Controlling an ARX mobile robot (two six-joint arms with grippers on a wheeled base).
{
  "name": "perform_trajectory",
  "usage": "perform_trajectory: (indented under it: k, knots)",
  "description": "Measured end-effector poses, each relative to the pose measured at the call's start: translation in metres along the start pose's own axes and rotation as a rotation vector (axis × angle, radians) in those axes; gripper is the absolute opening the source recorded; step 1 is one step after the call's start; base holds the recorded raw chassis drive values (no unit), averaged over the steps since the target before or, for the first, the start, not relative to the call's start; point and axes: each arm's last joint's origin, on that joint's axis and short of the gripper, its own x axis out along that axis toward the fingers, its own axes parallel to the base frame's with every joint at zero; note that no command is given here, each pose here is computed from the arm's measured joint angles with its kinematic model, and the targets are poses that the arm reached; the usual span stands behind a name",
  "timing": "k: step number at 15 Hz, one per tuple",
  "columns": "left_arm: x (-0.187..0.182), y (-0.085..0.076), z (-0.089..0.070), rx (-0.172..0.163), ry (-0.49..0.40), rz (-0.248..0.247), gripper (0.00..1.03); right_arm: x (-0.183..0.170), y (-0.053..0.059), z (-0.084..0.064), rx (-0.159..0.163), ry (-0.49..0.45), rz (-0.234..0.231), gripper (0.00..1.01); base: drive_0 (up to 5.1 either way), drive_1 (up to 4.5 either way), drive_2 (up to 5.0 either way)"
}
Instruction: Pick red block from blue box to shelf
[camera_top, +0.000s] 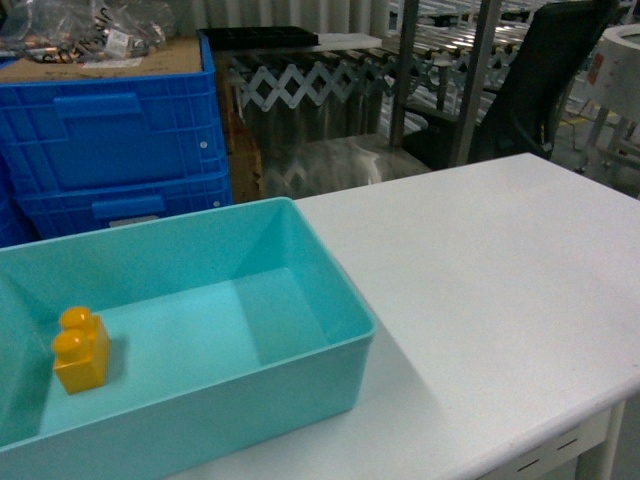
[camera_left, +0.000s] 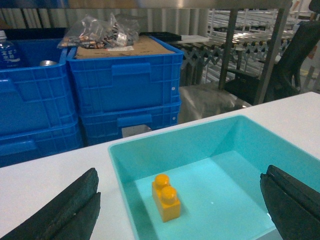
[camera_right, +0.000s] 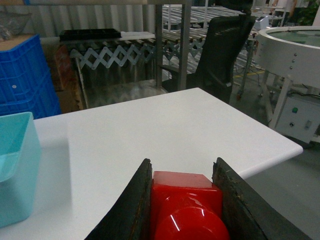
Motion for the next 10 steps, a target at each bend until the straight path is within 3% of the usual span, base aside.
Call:
perform_trajectory:
  k: [10]
  knots:
    - [0.0,0.0,0.0,0.0,0.0,0.0,0.98,0.0,0.0,0.0,0.0,0.0,0.0,0.29,-1.5,-1.54,-1.5]
